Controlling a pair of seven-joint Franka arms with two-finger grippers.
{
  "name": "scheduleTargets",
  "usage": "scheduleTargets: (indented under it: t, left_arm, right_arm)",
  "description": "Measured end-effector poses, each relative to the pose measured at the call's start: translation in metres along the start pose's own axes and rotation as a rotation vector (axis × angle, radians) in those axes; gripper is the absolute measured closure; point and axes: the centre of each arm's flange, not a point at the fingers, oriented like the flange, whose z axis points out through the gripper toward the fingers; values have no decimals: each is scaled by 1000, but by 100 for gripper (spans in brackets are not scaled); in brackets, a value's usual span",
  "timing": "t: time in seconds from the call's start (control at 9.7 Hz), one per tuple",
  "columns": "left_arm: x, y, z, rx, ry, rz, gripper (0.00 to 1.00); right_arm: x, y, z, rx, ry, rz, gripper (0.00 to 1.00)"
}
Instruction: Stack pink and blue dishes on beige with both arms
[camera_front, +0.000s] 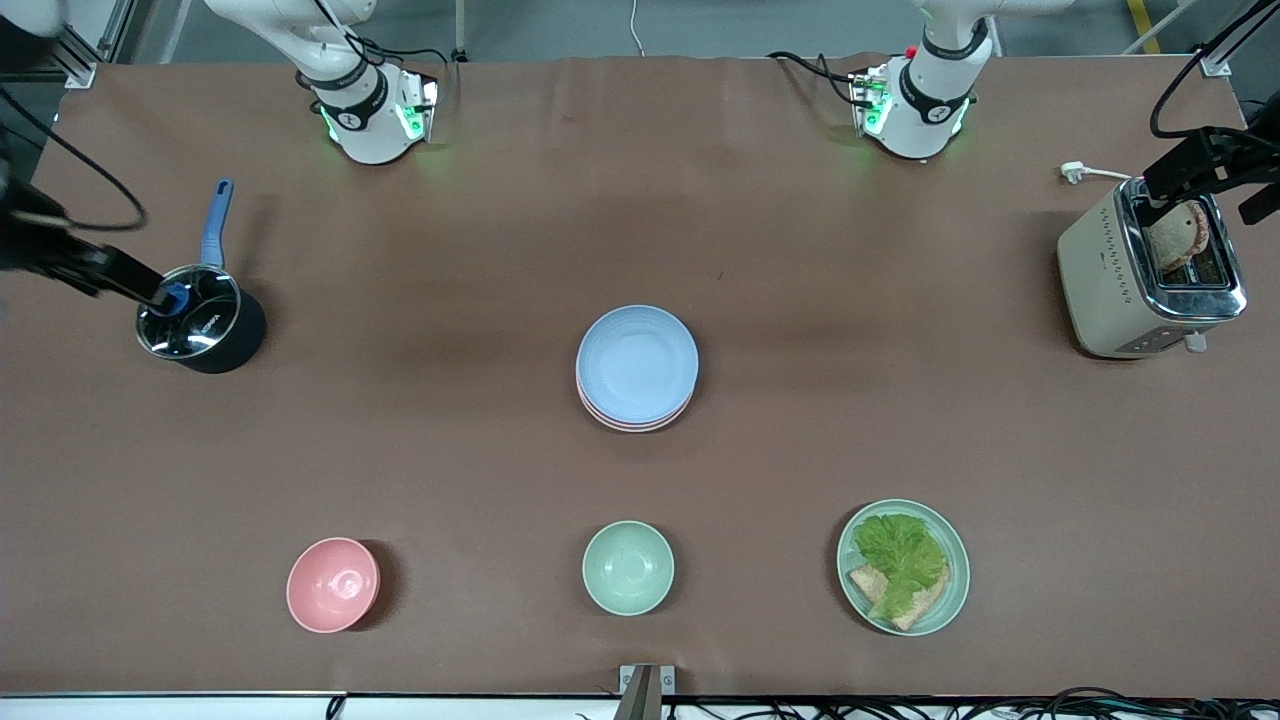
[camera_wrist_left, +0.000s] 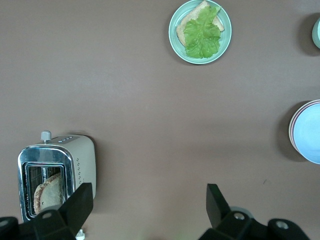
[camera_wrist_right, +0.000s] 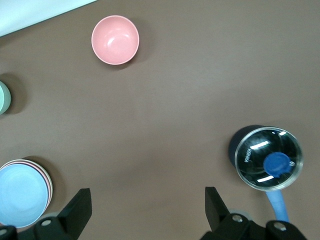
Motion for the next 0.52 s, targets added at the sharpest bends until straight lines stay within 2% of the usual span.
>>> scheduleTargets:
  t: [0.21, 0.52]
  left_arm:
    - [0, 5, 2, -42, -5, 4, 0]
    - [0, 6, 4, -47, -11, 6, 0]
  right_arm:
    - [-8, 3, -28, -18, -6, -82, 0]
    - [-3, 3, -26, -23, -13, -165, 0]
